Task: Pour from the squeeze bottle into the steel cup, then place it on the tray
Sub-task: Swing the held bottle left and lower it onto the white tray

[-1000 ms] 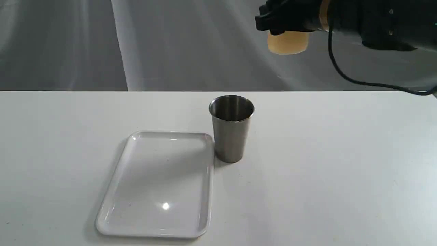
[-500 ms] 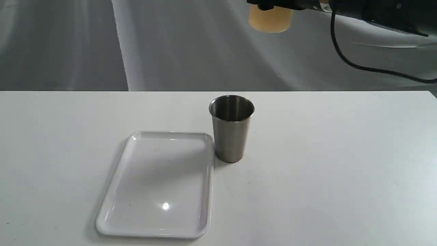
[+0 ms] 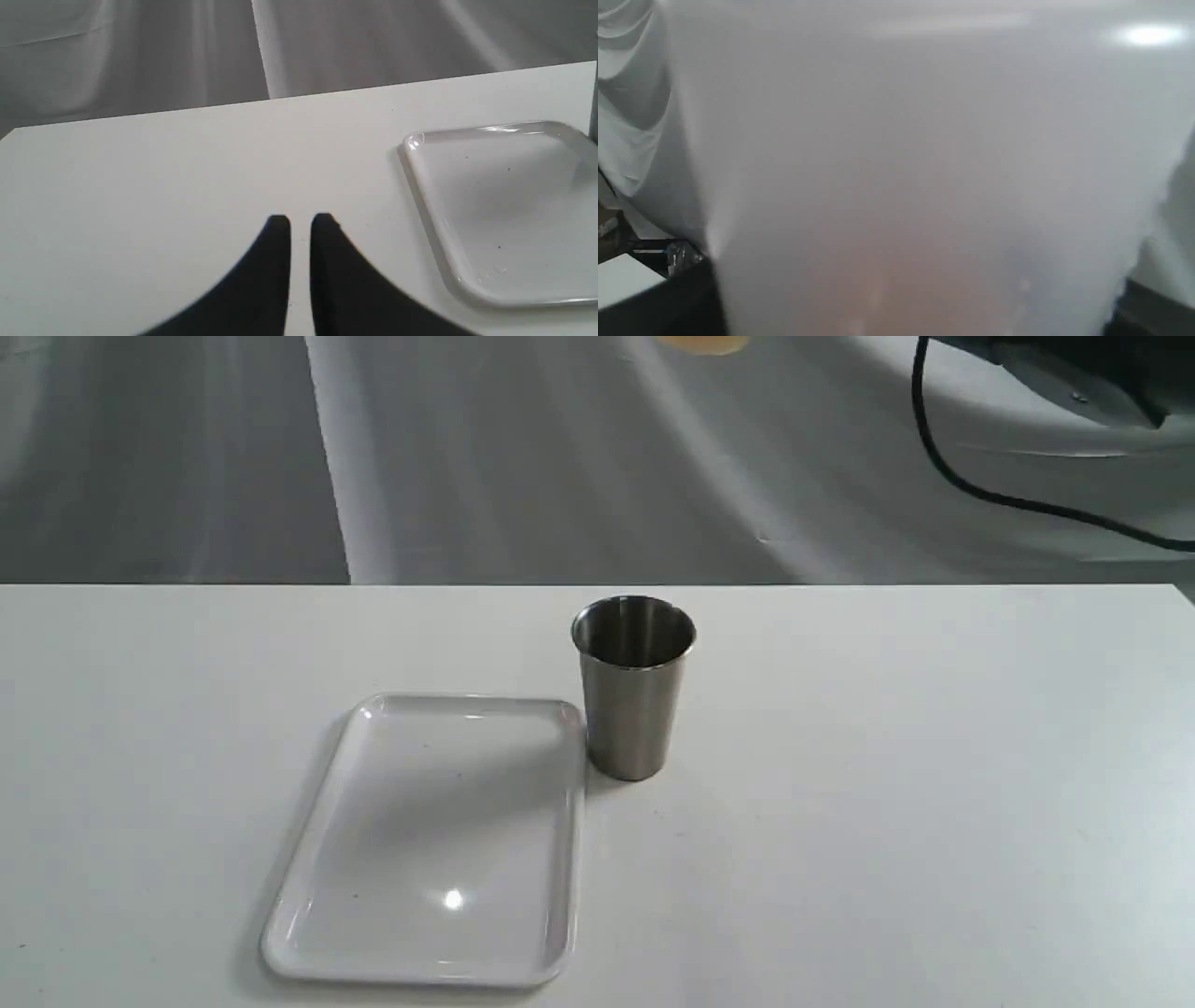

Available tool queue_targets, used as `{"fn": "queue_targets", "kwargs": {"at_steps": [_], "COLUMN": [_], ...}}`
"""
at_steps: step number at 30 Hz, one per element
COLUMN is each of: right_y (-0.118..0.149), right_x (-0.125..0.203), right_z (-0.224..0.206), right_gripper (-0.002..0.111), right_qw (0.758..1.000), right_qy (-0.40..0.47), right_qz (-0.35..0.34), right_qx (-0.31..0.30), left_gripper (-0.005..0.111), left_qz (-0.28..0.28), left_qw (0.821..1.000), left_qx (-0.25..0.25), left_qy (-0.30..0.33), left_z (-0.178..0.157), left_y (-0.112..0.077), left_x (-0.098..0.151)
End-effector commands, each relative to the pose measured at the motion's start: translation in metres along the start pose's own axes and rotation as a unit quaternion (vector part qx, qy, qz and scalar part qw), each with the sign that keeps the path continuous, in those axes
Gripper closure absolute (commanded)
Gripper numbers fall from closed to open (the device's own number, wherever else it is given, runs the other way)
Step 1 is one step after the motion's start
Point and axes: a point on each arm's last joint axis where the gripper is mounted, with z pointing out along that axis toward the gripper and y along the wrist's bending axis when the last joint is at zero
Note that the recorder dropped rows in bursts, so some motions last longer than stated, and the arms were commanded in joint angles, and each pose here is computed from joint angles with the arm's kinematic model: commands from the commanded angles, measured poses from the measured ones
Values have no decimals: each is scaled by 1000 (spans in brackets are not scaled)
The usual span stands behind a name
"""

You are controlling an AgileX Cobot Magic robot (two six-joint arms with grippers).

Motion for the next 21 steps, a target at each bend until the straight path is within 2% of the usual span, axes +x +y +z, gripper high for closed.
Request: {"fn": "queue_targets", "kwargs": {"at_steps": [1, 10, 21], "right_y": [4, 27, 27], "right_x": [-15, -13, 13], "right_z": [-4, -12, -15], "right_gripper": [108, 108, 108], "right_qw": [999, 983, 987], "right_qy": [-36, -111, -78], "right_qz": [9, -12, 1], "right_qx": [-18, -144, -142], "left_gripper": [98, 98, 98], "left_qz": [-2, -2, -2], "left_qw": [1000, 1000, 1000], "left_qx": [-2, -2, -2], "left_qy": [-3, -3, -3], "left_z": [0, 0, 0], "left_y": [0, 0, 0], "left_x": [1, 1, 1]}}
